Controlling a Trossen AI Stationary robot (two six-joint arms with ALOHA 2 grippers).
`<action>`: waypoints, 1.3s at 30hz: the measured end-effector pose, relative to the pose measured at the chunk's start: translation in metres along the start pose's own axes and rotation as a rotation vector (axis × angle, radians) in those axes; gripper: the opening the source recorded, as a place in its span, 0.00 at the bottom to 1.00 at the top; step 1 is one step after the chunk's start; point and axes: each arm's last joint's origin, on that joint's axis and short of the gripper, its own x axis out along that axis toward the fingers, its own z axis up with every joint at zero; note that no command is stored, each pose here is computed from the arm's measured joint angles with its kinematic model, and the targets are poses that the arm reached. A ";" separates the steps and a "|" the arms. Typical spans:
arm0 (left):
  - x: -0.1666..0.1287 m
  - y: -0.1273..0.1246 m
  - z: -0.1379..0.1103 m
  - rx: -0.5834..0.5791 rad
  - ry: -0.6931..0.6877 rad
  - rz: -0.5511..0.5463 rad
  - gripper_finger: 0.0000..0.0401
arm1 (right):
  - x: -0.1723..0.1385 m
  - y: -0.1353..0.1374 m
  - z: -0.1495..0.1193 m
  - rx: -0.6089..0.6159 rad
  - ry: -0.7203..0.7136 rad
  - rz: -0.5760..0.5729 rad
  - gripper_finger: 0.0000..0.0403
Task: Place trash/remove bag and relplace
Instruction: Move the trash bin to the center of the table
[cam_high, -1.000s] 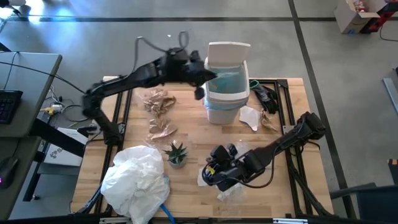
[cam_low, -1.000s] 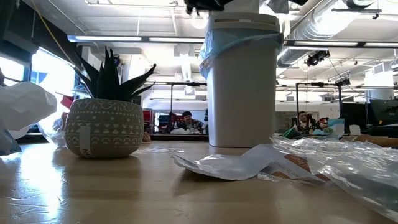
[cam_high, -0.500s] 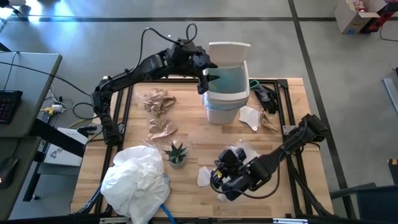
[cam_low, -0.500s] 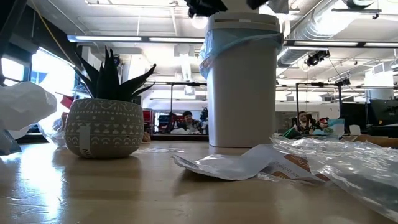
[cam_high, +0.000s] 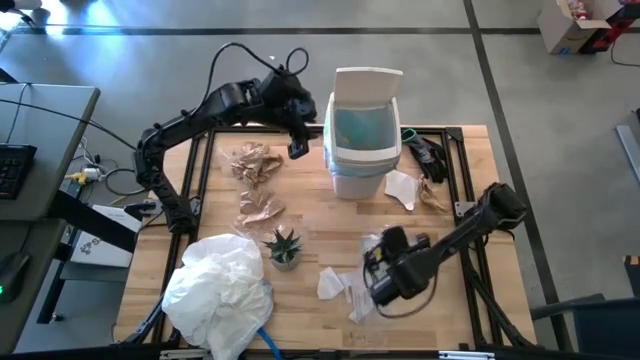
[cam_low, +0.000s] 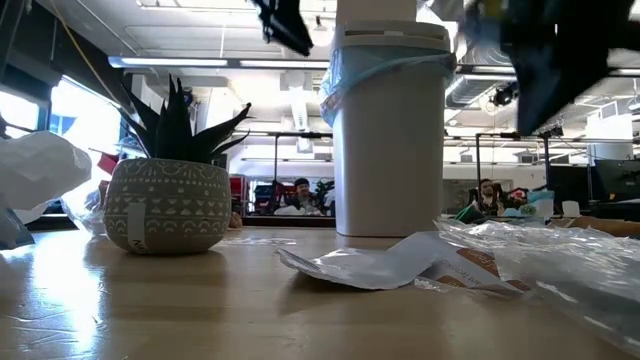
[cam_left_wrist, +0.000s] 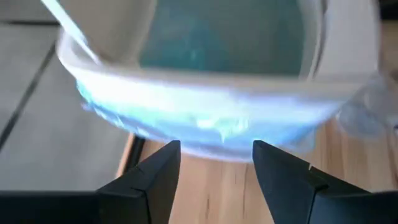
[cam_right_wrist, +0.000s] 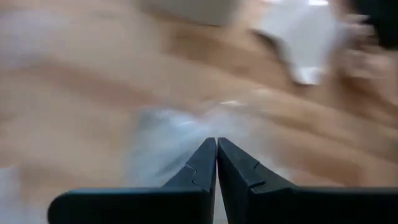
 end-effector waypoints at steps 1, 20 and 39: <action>0.004 0.000 -0.006 -0.005 0.018 -0.004 0.44 | 0.008 -0.004 0.000 0.009 -0.008 -0.045 0.00; 0.089 0.016 -0.101 -0.382 -0.131 -0.114 0.33 | 0.098 -0.104 0.053 0.406 -0.379 -0.069 0.00; 0.134 0.028 -0.101 -0.629 -0.216 -0.031 0.33 | 0.136 -0.107 0.159 0.491 -0.452 0.179 0.00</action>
